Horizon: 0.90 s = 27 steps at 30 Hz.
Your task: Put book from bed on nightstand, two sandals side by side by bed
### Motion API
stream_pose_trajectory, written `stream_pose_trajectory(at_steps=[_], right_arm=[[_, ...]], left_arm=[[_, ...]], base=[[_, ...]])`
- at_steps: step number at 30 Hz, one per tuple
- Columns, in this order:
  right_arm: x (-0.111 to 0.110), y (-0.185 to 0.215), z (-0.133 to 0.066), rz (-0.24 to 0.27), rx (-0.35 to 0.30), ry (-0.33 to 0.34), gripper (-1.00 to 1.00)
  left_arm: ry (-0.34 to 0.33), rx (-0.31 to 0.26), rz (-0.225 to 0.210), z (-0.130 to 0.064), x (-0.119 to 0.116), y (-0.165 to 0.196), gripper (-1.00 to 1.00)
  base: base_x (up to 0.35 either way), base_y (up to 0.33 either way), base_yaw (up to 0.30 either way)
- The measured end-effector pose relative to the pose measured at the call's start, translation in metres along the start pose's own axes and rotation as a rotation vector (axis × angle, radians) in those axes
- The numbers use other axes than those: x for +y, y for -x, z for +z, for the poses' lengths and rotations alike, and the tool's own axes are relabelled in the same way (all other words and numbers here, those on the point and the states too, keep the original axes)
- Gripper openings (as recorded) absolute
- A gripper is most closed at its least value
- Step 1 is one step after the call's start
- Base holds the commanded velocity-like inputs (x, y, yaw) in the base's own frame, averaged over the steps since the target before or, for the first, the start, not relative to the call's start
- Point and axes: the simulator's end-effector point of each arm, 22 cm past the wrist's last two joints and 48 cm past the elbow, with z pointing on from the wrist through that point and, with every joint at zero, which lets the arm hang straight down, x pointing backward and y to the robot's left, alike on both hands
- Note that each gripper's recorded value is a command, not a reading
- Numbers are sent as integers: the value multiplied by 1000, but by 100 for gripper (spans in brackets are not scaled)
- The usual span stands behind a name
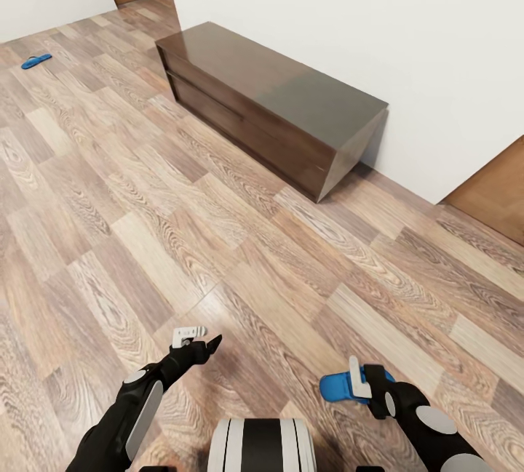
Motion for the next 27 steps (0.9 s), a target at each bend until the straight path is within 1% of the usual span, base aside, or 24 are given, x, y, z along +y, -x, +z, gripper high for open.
stream_pose_trajectory(at_steps=[7, 10, 11, 13, 14, 15, 17, 18, 19, 21, 22, 23, 24, 25, 26, 27], right_arm=[[-16, 0, -10, 2, 0, -39, -100], [-33, -2, -18, 10, -1, -79, -100], [-44, -4, -23, 24, 0, -105, -100], [-75, -14, -37, 78, 4, -181, -100], [-103, -28, -51, 149, 7, -252, -100], [-123, -38, -64, 219, 0, -308, -100], [-156, -58, -89, 379, -32, -409, -100], [-163, -62, -97, 423, -47, -434, -100], [-176, -69, -109, 505, -79, -478, -100], [-203, -76, -135, 656, -161, -564, -100], [-221, -81, -155, 797, -240, -620, -100], [-226, -82, -162, 837, -264, -634, -100], [-232, -82, -170, 912, -311, -648, -100], [-240, -79, -180, 1034, -400, -660, -100], [-244, -77, -184, 1077, -437, -663, -100], [-251, -72, -193, 1200, -545, -663, -100]], left_arm=[[-6, -26, 9, -6, -6, 14, 100], [-9, -37, 14, -9, -8, 20, 100], [-9, -41, 16, -10, -9, 23, 100], [-11, -49, 19, -12, -10, 27, 100], [-12, -52, 20, -13, -12, 28, 100], [-13, -56, 22, -14, -12, 30, 100], [-15, -63, 25, -16, -14, 34, 100], [-16, -66, 26, -17, -15, 36, 100], [-17, -70, 27, -18, -16, 38, 100], [-19, -77, 30, -20, -17, 42, 100], [-20, -81, 31, -21, -18, 44, 100], [-21, -84, 33, -22, -19, 46, 100], [-22, -89, 35, -23, -20, 48, 100], [-24, -92, 36, -25, -21, 50, 100], [-25, -96, 38, -26, -22, 52, 100], [-27, -104, 41, -27, -23, 57, 100]], base=[[0, 0, 0], [0, 0, 0], [0, 0, 0], [0, 0, 0], [0, 0, 0], [0, 0, 0], [0, 0, 0], [0, 0, 0], [0, 0, 0], [0, 0, 0], [0, 0, 0], [0, 0, 0], [0, 0, 0], [0, 0, 0], [0, 0, 0], [0, 0, 0]])
